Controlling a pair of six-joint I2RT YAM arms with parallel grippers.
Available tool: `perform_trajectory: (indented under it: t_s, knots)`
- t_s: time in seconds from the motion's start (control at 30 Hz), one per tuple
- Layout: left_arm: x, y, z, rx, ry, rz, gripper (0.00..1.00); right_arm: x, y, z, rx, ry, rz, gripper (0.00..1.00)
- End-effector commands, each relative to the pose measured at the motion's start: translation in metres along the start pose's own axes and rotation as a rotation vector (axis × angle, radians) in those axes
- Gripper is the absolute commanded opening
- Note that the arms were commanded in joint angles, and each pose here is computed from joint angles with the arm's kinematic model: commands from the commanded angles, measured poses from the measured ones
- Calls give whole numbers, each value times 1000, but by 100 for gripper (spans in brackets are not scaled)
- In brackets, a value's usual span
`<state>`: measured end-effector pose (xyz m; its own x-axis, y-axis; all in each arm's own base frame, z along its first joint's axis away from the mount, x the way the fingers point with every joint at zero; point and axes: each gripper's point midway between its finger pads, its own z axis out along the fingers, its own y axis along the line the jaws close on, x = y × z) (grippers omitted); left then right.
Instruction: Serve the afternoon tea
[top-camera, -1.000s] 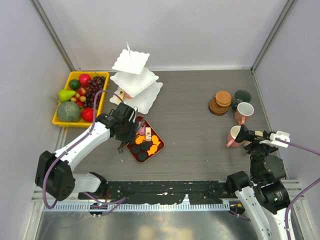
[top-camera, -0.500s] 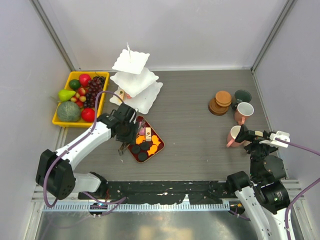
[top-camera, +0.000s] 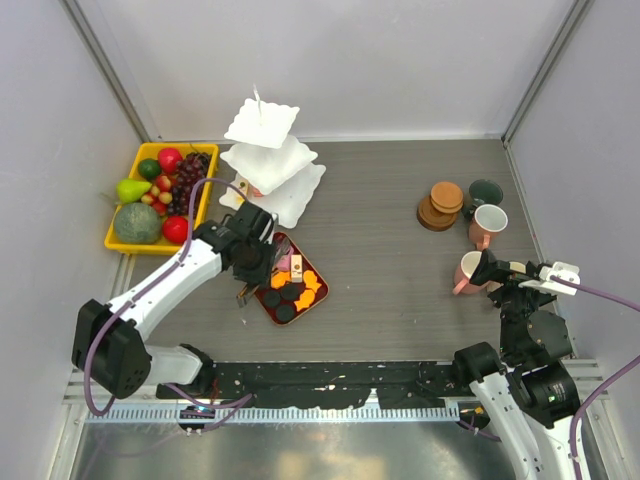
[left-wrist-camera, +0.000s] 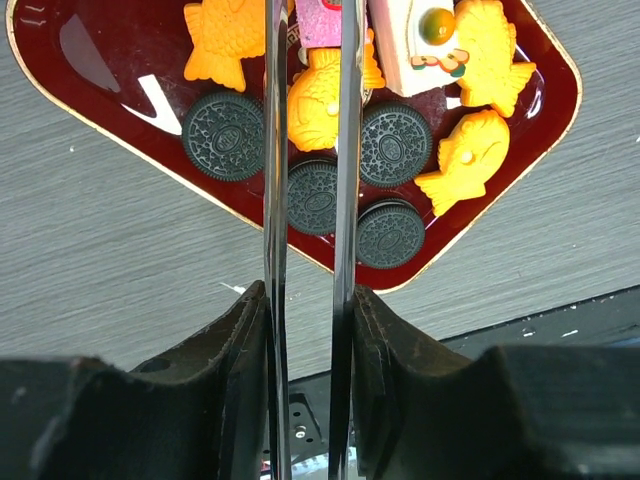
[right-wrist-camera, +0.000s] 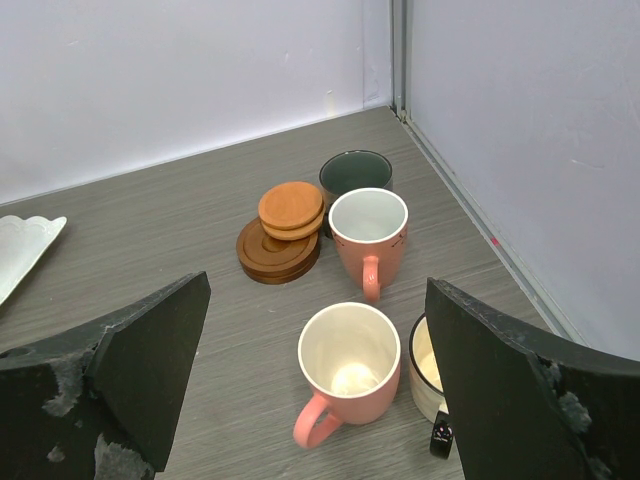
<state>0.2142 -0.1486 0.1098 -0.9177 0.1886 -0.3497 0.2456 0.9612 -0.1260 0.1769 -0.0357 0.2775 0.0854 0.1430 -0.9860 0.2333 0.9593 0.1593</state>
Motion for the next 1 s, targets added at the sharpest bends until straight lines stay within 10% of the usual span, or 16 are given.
perform_trajectory:
  t_s: [0.0, 0.97]
  knots:
    - [-20, -9, -23, 31, -71, 3, 31, -13, 2, 0, -8, -50, 21, 95]
    - [-93, 7, -47, -144, -178, 119, 29, -12, 2, 0, -9, -47, 17, 95]
